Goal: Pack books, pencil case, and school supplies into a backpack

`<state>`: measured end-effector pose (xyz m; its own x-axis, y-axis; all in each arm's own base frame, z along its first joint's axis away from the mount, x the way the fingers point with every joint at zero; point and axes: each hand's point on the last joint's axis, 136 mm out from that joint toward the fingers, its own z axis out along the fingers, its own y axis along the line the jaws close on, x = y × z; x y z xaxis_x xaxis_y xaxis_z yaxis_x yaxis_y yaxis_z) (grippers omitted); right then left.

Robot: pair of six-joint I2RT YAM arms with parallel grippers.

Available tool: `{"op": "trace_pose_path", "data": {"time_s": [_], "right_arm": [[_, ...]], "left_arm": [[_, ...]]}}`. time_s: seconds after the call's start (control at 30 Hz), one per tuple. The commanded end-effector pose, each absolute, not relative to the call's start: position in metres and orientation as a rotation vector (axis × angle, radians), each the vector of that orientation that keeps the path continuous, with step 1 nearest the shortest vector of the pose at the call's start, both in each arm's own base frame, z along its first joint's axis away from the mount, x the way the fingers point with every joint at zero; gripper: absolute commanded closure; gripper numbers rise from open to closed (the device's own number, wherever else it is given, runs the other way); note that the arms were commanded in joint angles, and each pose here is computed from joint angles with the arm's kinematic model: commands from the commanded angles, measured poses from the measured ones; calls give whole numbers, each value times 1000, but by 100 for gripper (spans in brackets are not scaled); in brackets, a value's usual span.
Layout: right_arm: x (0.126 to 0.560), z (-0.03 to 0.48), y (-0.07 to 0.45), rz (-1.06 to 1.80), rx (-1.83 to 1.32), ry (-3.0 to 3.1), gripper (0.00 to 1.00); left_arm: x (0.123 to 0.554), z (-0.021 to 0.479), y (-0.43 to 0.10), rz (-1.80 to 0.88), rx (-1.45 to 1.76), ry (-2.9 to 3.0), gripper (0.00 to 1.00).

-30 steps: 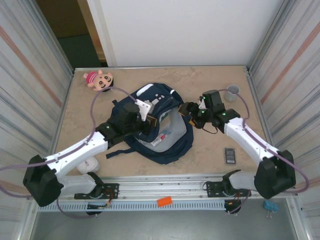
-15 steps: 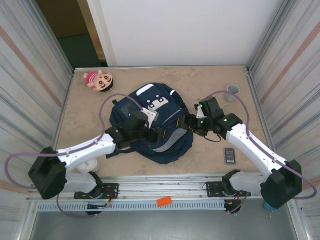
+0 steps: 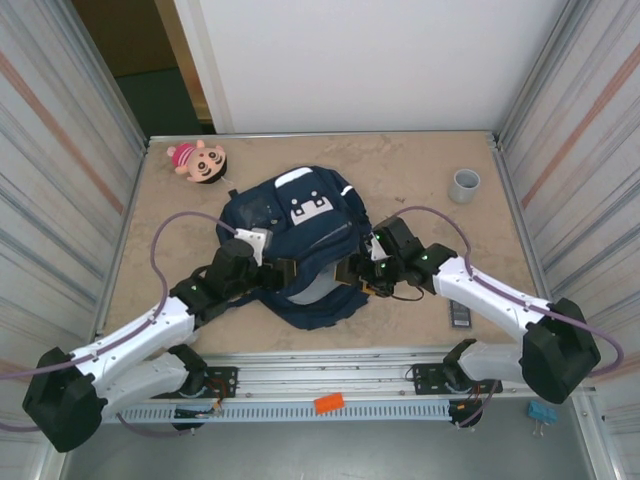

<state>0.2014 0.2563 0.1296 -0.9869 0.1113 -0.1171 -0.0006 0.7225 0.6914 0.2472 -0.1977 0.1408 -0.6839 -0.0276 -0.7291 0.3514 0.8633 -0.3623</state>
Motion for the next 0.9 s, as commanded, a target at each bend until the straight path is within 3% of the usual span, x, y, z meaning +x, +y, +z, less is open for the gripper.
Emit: {"op": "trace_pose_path", "data": {"time_s": [0.0,0.33,0.63,0.87], "right_arm": [[203,169,278,1337,-41,2579,24],[217,152,282,1235,27,2604,25],[237,159,322,542,-837,2383,33],[249,118,366,224,-1307,2206,28]], "left_arm": [[253,139,-190,-621,177,2243,27],[258,152,-206,-701,207,2219,28],[263,155,-137,-575,-169,2259,24],[252,154,-85,-524,-373,2211,22]]}}
